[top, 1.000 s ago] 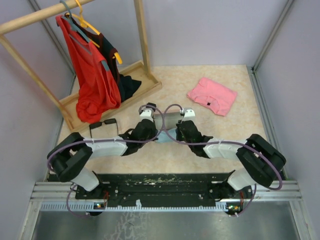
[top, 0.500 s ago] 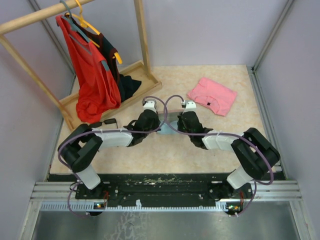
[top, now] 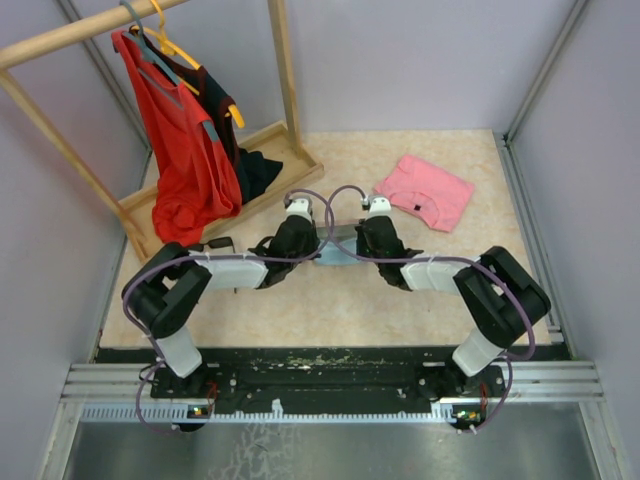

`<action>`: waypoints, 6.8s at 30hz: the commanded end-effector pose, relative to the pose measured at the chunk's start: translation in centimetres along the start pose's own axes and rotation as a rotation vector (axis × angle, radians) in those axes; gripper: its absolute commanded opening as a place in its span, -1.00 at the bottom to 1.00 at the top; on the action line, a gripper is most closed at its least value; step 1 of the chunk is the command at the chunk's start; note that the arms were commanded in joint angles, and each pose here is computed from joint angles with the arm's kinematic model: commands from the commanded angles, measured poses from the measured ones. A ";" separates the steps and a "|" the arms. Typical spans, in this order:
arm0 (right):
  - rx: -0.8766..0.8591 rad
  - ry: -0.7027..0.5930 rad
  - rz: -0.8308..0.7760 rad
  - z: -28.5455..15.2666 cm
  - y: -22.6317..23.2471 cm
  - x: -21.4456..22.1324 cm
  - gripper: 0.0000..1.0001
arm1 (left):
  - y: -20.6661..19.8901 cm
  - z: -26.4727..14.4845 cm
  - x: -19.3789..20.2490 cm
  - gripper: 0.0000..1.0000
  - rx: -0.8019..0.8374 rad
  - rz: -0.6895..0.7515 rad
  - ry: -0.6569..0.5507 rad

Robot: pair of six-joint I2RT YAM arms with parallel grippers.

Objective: Organize the sunglasses
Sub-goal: Place the glasses cleaning cloth in the sunglasses case, then pick up the sunglasses from the center of the board, then place the sunglasses at the center of the board.

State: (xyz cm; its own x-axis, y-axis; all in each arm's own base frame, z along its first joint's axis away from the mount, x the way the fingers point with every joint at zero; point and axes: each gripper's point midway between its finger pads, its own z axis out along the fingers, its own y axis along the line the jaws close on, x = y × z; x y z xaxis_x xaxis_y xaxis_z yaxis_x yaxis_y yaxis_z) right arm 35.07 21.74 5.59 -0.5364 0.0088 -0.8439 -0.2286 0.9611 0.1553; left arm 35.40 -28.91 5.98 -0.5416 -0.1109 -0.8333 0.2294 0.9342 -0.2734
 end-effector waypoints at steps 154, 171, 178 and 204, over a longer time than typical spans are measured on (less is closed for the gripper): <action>-0.238 -0.006 0.068 -9.6 1.0 -1.8 -0.23 | 21.6 -8.7 0.6 -0.06 -0.588 -0.197 0.056; -0.236 -0.007 0.069 -10.5 0.8 -1.8 -0.22 | 21.0 -9.4 -0.2 -0.99 -0.534 -0.198 0.041; -0.227 -0.055 0.076 -11.8 0.5 -3.2 -0.22 | 19.0 -12.5 -2.8 -0.99 -0.445 -0.199 -0.017; -0.015 -0.500 0.129 -23.8 -5.9 -12.1 -0.23 | -15.4 -19.6 3.0 -0.99 1.060 0.925 -0.119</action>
State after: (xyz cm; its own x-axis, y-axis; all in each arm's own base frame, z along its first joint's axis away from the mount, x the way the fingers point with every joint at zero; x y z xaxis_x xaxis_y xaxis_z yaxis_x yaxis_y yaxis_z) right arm 23.76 10.92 24.95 -0.1644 0.2634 -0.9506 -0.2388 0.9244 0.2975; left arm 18.59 -34.29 16.59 -0.0898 0.3516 -0.9318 0.9357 0.3504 0.0420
